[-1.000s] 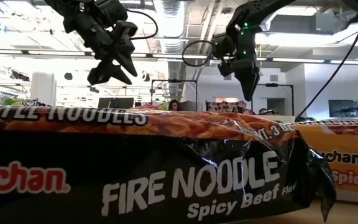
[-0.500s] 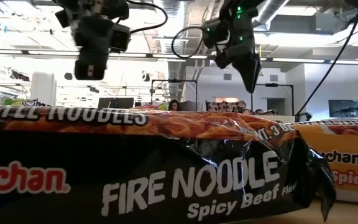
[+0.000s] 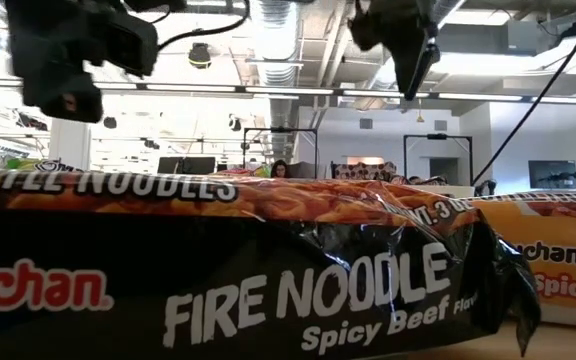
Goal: Sort Maruchan noodles
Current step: Put the orange noodle pack into the middle white bin
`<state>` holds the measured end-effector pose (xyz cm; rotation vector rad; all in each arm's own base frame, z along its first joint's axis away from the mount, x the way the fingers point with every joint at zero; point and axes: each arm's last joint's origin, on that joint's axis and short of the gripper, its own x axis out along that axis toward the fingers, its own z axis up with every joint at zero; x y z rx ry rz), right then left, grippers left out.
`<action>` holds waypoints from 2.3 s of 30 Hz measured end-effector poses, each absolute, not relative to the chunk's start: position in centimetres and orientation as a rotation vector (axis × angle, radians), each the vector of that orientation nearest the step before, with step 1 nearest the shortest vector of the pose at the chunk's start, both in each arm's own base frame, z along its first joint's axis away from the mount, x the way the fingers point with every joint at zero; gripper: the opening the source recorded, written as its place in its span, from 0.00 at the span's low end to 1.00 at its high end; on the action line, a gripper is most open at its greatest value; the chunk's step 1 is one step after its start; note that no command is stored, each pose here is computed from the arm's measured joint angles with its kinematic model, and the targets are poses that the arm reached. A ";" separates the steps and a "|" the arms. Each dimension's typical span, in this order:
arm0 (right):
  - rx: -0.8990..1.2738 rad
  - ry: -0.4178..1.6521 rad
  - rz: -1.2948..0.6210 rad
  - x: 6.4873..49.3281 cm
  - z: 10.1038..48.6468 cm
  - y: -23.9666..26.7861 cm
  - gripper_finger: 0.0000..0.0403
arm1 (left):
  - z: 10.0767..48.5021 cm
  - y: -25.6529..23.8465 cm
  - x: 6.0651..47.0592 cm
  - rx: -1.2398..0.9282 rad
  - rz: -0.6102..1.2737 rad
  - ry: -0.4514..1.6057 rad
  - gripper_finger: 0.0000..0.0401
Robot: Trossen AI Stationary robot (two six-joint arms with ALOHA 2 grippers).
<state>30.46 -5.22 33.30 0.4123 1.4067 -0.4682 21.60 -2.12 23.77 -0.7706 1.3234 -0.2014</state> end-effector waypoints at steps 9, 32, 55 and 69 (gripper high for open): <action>0.440 1.358 -0.447 30.2 34.3 -0.2 0.41 | 23.6 -6.8 20.2 -0.727 -0.209 1.481 0.28; 0.400 1.268 -0.294 30.9 34.3 6.5 0.41 | 23.7 -12.5 13.6 -0.580 -0.010 1.835 0.29; 0.409 1.232 -0.277 31.2 34.4 6.9 0.41 | 23.3 -15.4 14.6 -0.462 0.013 1.436 0.41; 0.410 1.229 -0.276 31.3 34.4 6.9 0.41 | 21.1 -17.5 14.3 -0.328 0.022 1.497 0.41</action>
